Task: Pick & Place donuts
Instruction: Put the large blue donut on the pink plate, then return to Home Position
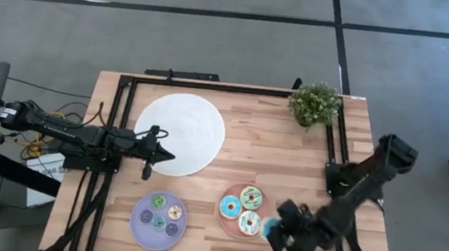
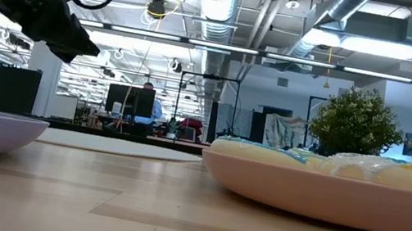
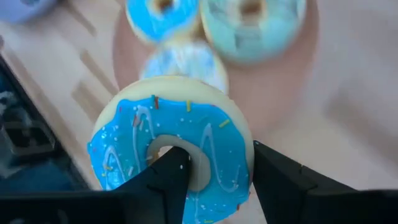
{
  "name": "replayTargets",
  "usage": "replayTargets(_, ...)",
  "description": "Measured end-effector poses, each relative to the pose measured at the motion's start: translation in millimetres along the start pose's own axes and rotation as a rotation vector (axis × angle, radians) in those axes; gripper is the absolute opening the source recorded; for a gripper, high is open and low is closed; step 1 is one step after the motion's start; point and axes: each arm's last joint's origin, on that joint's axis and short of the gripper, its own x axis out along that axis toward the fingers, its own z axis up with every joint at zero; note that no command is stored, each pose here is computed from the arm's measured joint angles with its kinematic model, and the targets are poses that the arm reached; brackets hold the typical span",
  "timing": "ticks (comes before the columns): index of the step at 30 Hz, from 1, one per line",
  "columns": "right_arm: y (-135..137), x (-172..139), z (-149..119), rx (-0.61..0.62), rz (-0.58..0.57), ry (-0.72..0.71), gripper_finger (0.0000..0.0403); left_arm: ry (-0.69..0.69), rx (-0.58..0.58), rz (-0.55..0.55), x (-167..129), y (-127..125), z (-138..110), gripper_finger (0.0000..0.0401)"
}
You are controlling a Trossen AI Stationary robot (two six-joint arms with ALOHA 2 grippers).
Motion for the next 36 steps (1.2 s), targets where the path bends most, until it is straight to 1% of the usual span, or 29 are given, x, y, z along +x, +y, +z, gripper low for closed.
replayTargets(3, 7.4, 8.1, 33.0, -0.074, 0.018, -0.023, 0.0153, -0.011, -0.001, -0.001, 0.0, -0.1, 1.0, 0.0)
replayTargets(5, 16.7, 12.8, 58.7, -0.108, 0.075, -0.02, 0.0153, -0.01, -0.001, -0.001, 0.0, -0.1, 0.9, 0.0)
replayTargets(7, 23.5, 20.3, 81.9, -0.15, 0.106, -0.001, 0.0153, -0.01, -0.001, -0.001, 0.0, -0.1, 0.9, 0.0)
replayTargets(10, 29.8, 34.9, 111.6, -0.191, 0.105, 0.052, 0.0153, -0.008, -0.001, -0.001, 0.0, -0.1, 0.8, 0.0)
replayTargets(13, 31.9, 47.5, 129.9, -0.194, 0.061, 0.134, 0.0152, -0.005, 0.0, -0.001, 0.0, -0.1, 0.5, 0.0)
replayTargets(15, 30.4, 54.5, 134.1, -0.201, -0.003, 0.193, 0.0151, -0.003, 0.0, 0.0, 0.0, 0.0, 0.2, 0.0)
replayTargets(19, 33.0, 55.9, 135.9, -0.206, -0.065, 0.245, 0.0151, 0.005, 0.001, 0.001, 0.0, 0.1, -0.5, 0.0)
replayTargets(24, 34.9, 57.5, 130.0, -0.211, -0.069, 0.256, 0.0161, 0.011, 0.013, 0.001, 0.0, 0.2, -1.0, 0.0)
replayTargets(26, 33.4, 56.9, 128.9, -0.197, -0.09, 0.261, 0.0168, 0.006, 0.013, 0.001, 0.0, 0.1, -0.6, 0.0)
replayTargets(31, 28.9, 56.3, 128.3, -0.188, -0.143, 0.258, 0.0196, -0.002, 0.012, 0.0, 0.0, 0.0, 0.2, 0.0)
replayTargets(36, 28.5, 56.1, 128.1, -0.191, -0.149, 0.257, 0.0222, -0.002, 0.012, -0.001, 0.0, 0.0, 0.2, 0.0)
